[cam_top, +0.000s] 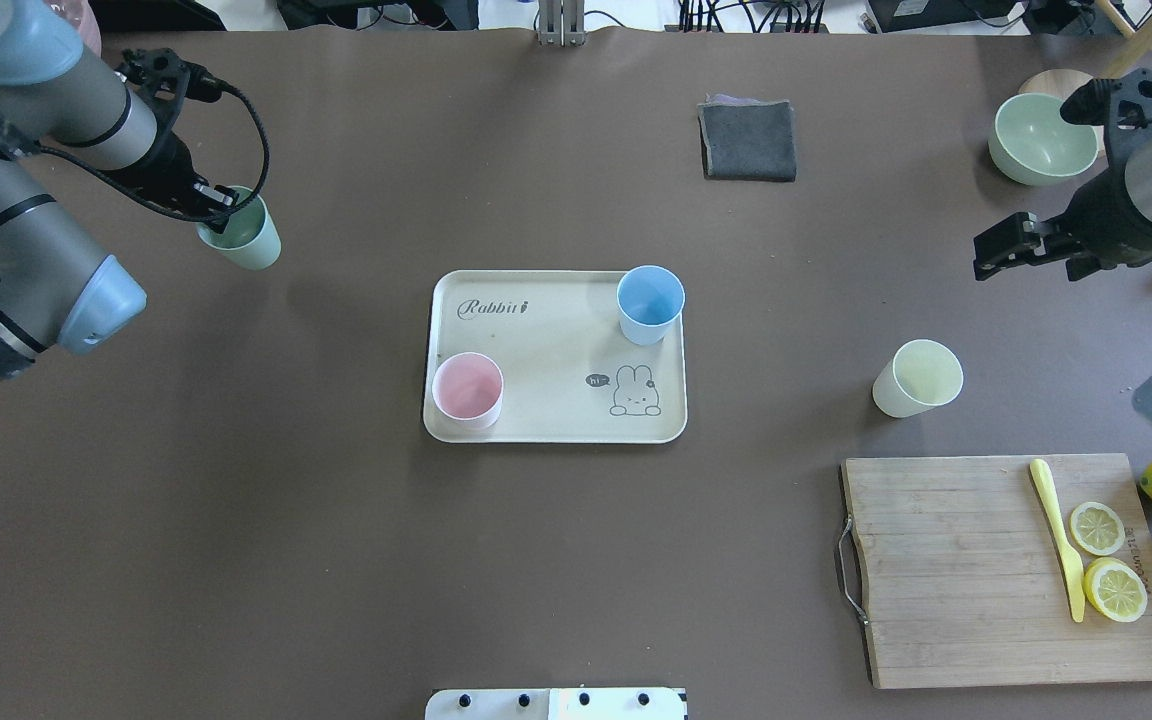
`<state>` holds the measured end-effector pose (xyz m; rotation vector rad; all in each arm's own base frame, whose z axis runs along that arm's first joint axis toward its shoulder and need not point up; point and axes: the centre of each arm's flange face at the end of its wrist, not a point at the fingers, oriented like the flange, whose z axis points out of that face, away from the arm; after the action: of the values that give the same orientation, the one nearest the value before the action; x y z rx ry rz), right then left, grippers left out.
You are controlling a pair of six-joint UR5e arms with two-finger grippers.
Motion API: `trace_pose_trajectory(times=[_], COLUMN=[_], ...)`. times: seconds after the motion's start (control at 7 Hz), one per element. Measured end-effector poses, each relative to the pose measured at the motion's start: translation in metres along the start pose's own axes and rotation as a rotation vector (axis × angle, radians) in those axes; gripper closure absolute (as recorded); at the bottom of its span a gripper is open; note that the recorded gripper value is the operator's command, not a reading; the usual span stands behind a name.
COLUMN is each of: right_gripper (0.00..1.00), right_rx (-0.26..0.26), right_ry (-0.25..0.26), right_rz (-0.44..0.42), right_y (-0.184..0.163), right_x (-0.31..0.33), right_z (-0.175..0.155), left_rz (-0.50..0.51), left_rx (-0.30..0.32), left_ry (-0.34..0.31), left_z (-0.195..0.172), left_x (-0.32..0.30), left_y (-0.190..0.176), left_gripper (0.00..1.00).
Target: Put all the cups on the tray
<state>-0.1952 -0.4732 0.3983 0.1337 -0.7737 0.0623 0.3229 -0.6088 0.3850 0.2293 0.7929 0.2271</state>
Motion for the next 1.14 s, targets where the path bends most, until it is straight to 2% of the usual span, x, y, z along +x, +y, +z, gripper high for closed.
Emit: trace_pose_trajectory(times=[0.29,0.57,0.86,1.0,1.14], right_gripper=[0.00,0.00,0.00,0.00,0.00], right_rx=[0.013,0.010,0.010,0.011,0.011], right_ry=[-0.023,-0.025,-0.027,-0.029,-0.032], right_rz=[-0.011,-0.009,-0.010,-0.011,-0.012], right_y=[0.020,0.025,0.024,0.024,0.023], right_x=[0.040,0.054,0.054,0.053,0.052], right_z=[0.023,0.036,0.038,0.037,0.037], left_rz=[-0.066,-0.114,-0.123,-0.117,-0.112], left_rx=[-0.017,-0.041,-0.023,-0.008,0.003], left_ry=[0.032,0.071,0.074,0.085,0.096], left_z=[-0.010,0.007,0.028,0.037,0.041], left_x=[0.075,0.164,0.211,0.217,0.220], left_y=[-0.008,0.001,0.005,0.002,-0.001], left_gripper=[1.00,1.00,1.00,0.62,0.02])
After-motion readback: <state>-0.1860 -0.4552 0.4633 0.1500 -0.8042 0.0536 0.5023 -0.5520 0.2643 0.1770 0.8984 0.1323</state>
